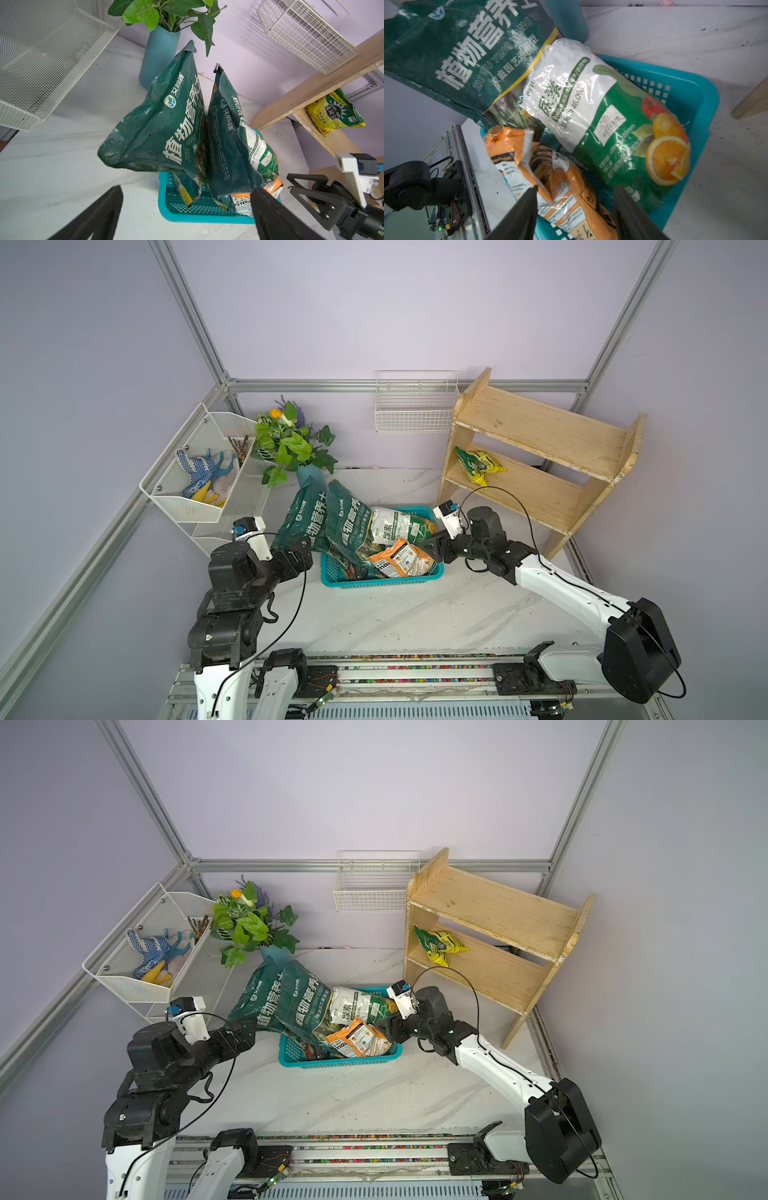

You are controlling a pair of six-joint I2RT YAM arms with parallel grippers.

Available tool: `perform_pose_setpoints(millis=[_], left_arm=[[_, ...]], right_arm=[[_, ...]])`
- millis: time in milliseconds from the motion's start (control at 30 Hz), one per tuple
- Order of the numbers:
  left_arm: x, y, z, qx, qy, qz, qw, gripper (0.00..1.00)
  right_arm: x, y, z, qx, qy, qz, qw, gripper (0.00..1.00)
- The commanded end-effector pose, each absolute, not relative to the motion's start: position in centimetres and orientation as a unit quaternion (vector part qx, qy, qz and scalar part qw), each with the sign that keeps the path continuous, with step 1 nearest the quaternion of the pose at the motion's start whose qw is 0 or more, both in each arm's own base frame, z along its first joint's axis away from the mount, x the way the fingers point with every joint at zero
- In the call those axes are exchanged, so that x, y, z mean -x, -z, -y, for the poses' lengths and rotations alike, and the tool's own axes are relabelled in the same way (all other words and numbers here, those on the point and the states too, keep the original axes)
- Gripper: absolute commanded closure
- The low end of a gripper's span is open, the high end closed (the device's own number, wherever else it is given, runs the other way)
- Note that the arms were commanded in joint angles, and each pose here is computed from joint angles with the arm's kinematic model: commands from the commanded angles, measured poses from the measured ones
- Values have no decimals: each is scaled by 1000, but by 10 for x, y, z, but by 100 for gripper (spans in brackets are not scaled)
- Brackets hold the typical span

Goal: Take down the fertilizer bag from the shelf
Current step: Adjust the fertilizer bag in the storage box.

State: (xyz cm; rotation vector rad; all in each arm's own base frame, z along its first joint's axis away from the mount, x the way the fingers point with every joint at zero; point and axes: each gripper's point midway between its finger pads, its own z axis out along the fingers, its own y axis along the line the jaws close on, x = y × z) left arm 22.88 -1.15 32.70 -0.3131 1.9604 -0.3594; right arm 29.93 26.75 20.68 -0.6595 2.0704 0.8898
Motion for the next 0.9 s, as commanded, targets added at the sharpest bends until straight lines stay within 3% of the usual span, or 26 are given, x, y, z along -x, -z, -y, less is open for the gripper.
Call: perform_pose_setpoints(millis=[0,200,367,500,533,667,733,867], left_arm=[[-232,-314,12,134,154,-827,524,0],[-232,-314,11,136,153,-826,525,0],[-232,-314,12,134,154,-826,525,0],[-232,-314,12,135,154,-826,525,0],[-232,-314,11,135,153,-826,525,0],[-232,-314,11,135,154,-826,525,0],[-232,-314,11,135,154,-826,525,0],[-232,-314,11,135,153,-826,525,0]], right_arm=[[-287,-236,-281,299,-367,-769,430,25],[-283,-239,-298,312,-368,-764,429,16],[-294,-219,-315,323,-364,-778,398,18],[-290,-211,-340,348,-382,-772,371,25],[-288,-211,-346,354,-384,-769,368,31],[-279,-220,-363,366,-404,-754,367,81],[-276,-234,-368,362,-417,-741,383,97],[-268,-266,-372,345,-453,-709,417,100]])
